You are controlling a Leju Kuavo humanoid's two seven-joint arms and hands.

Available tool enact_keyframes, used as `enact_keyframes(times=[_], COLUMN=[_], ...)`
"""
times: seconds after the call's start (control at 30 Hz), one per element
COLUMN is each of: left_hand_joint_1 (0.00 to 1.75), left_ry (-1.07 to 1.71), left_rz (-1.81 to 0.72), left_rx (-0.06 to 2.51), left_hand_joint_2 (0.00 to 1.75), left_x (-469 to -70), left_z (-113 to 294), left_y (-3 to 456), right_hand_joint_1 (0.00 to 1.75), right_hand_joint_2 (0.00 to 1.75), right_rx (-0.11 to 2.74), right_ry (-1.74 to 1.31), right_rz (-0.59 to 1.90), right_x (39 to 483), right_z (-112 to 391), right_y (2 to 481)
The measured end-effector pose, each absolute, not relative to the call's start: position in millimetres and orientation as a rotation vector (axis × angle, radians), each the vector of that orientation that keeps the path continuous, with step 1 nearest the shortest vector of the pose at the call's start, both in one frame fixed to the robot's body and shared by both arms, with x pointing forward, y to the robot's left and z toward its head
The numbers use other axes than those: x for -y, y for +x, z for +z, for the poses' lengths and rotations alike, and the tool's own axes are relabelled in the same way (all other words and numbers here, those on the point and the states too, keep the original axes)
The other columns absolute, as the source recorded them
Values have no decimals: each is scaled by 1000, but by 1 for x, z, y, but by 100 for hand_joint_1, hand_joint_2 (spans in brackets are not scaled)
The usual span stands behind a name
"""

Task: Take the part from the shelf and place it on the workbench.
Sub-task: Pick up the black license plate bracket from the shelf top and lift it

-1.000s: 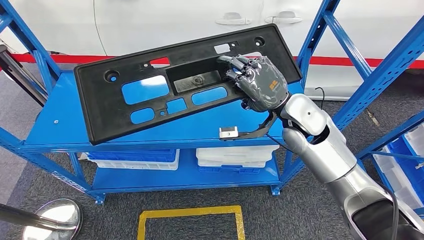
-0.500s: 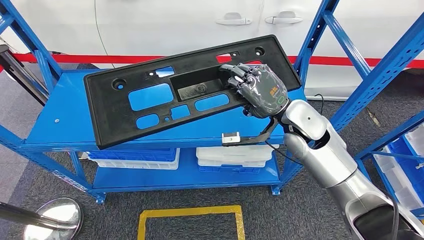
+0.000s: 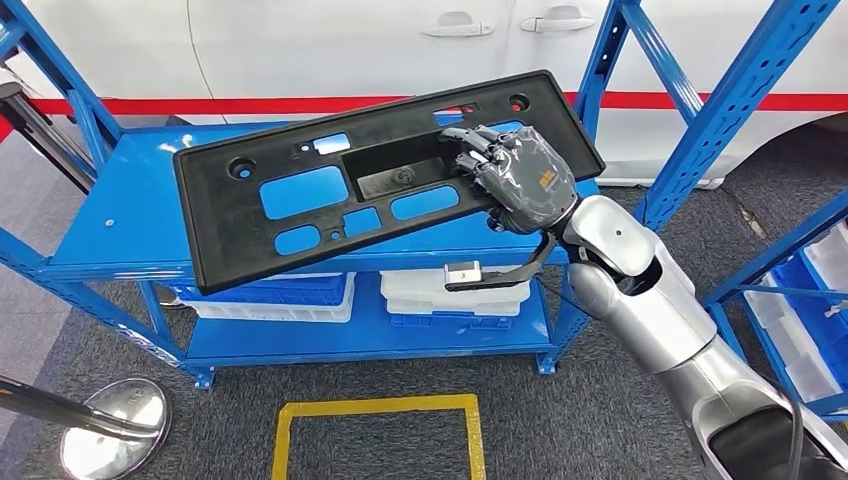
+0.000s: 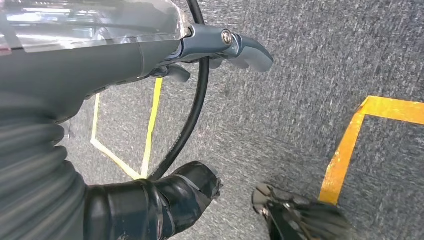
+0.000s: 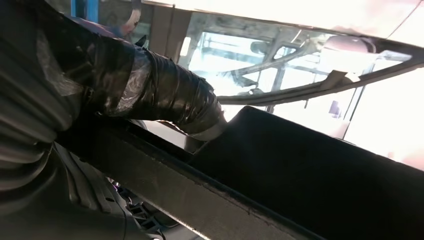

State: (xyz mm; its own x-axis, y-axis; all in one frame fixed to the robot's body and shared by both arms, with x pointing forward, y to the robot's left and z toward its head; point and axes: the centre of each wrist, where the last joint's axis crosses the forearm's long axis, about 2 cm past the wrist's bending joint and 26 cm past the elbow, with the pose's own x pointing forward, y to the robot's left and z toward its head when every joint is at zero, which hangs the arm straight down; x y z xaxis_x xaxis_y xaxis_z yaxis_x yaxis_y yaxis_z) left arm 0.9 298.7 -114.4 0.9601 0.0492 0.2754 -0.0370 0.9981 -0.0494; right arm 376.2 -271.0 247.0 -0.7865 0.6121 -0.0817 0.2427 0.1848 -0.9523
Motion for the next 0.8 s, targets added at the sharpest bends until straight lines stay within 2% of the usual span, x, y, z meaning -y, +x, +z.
enact_keyframes(times=[0.8], left_hand_joint_1=[0], left_ry=[-37], left_rz=[28], left_rx=[287], left_hand_joint_2=[175], left_x=[-299], left_z=[-114], left_y=[6], right_hand_joint_1=[175], right_hand_joint_2=[175], right_rx=[2146], right_ry=[-794], right_rz=[1625], right_x=[271], right_z=[247], right_y=[376])
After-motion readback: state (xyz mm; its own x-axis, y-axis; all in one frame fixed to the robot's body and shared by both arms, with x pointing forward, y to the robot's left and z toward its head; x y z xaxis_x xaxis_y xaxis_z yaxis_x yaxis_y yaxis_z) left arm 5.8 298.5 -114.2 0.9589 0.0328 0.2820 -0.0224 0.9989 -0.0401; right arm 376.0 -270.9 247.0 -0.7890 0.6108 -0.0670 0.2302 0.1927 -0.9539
